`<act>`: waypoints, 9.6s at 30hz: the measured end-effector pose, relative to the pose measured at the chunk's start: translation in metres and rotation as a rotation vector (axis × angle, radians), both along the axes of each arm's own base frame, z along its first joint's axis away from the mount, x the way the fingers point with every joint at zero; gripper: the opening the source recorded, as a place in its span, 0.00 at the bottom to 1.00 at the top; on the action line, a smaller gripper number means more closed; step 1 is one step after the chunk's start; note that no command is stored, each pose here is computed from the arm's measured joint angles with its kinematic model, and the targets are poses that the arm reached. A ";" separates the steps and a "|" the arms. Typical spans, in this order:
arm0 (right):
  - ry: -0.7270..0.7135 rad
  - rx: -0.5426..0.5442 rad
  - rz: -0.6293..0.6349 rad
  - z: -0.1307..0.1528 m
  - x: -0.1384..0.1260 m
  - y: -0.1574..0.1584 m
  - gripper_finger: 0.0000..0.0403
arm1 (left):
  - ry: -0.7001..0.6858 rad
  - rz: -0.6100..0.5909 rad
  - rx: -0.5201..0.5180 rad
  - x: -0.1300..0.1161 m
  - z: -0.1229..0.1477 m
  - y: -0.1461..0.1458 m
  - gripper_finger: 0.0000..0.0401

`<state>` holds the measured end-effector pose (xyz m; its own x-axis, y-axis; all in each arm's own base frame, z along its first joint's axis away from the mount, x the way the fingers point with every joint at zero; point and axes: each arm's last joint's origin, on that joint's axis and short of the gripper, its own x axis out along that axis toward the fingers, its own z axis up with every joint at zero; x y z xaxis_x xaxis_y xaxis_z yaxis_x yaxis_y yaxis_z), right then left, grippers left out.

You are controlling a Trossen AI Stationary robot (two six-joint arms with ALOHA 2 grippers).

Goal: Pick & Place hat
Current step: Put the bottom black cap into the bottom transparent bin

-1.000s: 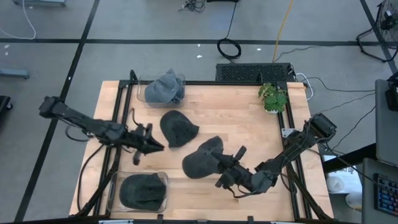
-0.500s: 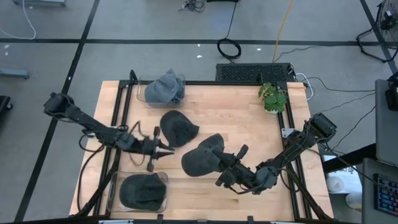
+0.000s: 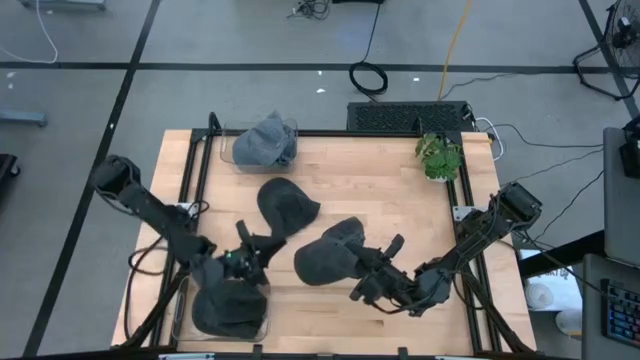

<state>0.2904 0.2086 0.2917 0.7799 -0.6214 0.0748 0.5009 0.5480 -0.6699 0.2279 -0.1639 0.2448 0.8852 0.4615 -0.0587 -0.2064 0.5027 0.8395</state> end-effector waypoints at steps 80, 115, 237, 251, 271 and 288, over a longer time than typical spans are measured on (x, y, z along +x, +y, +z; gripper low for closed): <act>-0.203 0.091 0.242 0.033 -0.001 -0.019 0.00 | -0.023 0.071 -0.029 0.035 -0.013 -0.049 0.56; -0.147 0.106 0.151 0.027 -0.002 -0.019 0.12 | -0.013 0.108 0.015 0.028 -0.011 -0.052 0.02; -0.188 0.296 -0.194 0.019 -0.018 -0.022 0.83 | 0.687 -0.205 -0.103 -0.130 0.085 -0.074 0.02; -0.202 0.296 -0.254 0.018 -0.008 -0.039 0.83 | 0.815 -0.382 0.334 -0.126 0.090 -0.078 0.02; -0.278 0.341 -0.340 0.018 0.007 -0.066 0.83 | 1.031 -0.138 0.236 -0.142 0.005 -0.045 0.09; -0.275 0.338 -0.340 0.018 0.007 -0.066 0.83 | 0.958 0.094 -0.070 -0.136 -0.002 -0.038 0.51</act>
